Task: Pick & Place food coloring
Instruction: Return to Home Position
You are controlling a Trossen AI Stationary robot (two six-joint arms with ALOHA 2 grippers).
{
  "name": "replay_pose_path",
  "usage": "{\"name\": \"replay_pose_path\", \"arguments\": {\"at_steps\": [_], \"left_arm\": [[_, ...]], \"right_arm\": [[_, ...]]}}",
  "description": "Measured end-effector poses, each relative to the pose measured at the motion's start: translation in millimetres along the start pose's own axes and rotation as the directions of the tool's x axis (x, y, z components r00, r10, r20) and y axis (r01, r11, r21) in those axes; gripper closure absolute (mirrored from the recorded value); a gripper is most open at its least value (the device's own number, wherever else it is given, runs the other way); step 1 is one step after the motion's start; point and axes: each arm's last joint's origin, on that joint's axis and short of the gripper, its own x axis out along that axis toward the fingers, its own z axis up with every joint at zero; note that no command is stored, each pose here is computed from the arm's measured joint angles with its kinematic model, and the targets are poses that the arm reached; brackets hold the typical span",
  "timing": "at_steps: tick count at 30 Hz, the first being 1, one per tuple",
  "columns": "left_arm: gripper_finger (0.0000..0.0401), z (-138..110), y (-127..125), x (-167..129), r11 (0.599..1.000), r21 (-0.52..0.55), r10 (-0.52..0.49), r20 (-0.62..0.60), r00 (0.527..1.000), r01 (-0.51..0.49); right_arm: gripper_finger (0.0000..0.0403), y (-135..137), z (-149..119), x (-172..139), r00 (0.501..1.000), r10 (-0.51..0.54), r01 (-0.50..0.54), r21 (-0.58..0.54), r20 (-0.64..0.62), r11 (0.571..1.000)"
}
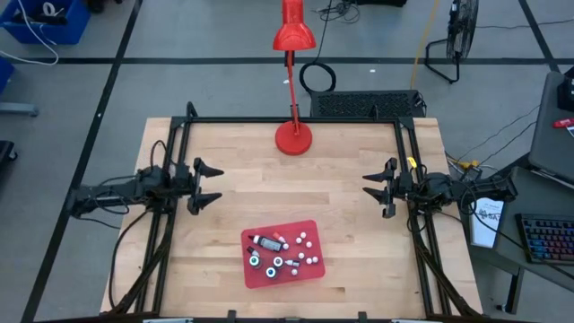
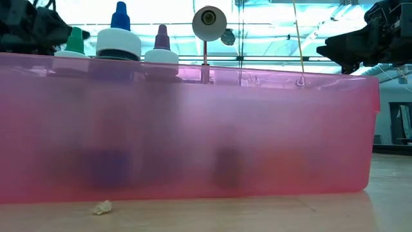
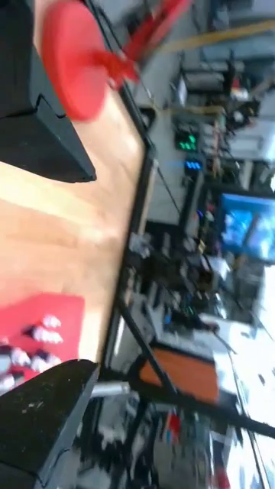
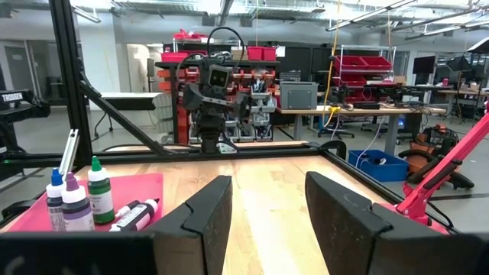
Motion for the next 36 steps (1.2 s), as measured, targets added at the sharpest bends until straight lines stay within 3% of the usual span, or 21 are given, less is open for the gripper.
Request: {"name": "replay_pose_path", "arguments": {"at_steps": [7,15,23,36], "left_arm": [[0.0009,-4.7,4.8,0.3,0.996,0.026,0.081,-0.023,0.996,-0.08],[0.0009,-8.5,5.4,1.5,0.996,0.045,0.083,-0.072,0.994,-0.08],[0.0009,-8.9,5.5,1.8,0.967,0.246,0.084,-0.075,0.994,-0.063],[0.0009,-9.0,5.4,1.8,0.97,0.234,0.083,-0.074,0.994,-0.064]], "right_arm": [[0.0248,0.0,0.0,0.0,1.0,0.0,0.0,0.0,0.0,1.0],[0.0248,0.0,0.0,0.0,1.0,0.0,0.0,0.0,0.0,1.0],[0.0248,0.0,0.0,0.0,1.0,0.0,0.0,0.0,0.0,1.0],[0.0248,0.0,0.1,0.0,1.0,0.0,0.0,0.001,0.001,1.0]]}}
